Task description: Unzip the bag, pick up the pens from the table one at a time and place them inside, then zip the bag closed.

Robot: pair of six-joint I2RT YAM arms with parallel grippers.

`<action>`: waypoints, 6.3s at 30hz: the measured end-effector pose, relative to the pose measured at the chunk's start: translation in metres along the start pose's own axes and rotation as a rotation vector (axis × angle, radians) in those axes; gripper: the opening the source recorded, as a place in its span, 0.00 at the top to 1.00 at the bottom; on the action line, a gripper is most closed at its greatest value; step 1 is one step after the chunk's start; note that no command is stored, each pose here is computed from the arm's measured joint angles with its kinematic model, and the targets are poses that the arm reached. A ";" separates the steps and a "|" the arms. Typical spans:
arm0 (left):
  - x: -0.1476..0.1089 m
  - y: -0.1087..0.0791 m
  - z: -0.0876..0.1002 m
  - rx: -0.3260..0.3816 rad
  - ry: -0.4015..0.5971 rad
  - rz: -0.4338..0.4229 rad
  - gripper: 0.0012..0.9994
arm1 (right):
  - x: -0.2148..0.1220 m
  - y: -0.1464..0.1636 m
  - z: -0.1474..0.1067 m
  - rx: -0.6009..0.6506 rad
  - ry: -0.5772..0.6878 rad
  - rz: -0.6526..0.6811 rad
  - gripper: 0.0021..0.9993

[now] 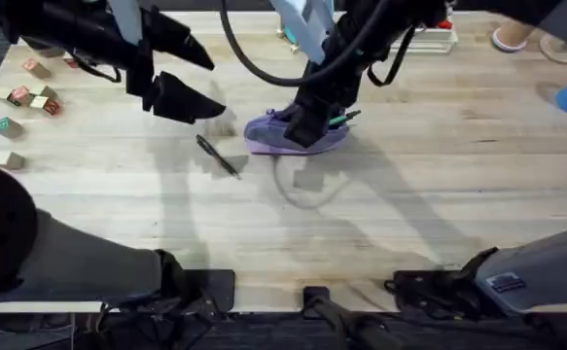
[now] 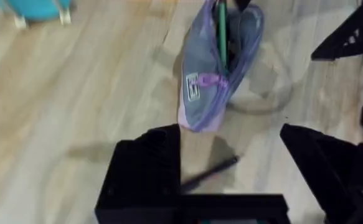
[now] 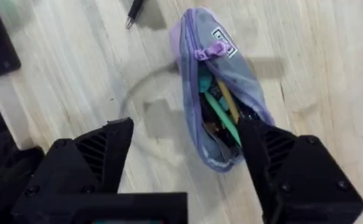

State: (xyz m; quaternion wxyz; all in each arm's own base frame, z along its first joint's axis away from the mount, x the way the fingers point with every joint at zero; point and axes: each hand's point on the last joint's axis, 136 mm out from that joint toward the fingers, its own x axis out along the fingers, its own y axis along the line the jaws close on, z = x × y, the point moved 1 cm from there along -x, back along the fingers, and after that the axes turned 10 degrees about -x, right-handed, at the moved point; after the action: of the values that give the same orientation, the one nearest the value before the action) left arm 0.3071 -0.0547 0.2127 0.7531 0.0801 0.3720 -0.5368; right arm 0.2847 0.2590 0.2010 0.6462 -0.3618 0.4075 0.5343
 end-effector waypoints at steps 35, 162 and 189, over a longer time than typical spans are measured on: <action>-0.086 -0.053 -0.014 -0.991 0.097 0.678 0.00 | -0.006 -0.023 -0.011 0.060 -0.014 -0.042 0.00; 0.065 0.048 -0.087 -1.651 -0.096 0.867 0.96 | -0.054 -0.061 -0.039 0.272 -0.083 -0.188 0.00; 0.063 -0.003 0.109 -0.366 -0.367 0.614 0.96 | -0.086 -0.092 -0.075 0.565 -0.129 -0.289 0.00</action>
State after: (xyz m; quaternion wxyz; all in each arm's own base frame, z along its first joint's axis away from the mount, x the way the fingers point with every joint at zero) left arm 0.3657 -0.1598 0.2507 0.9342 -0.0451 0.2795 -0.2171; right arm 0.3564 0.1419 0.2525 0.8147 -0.1878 0.4423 0.3246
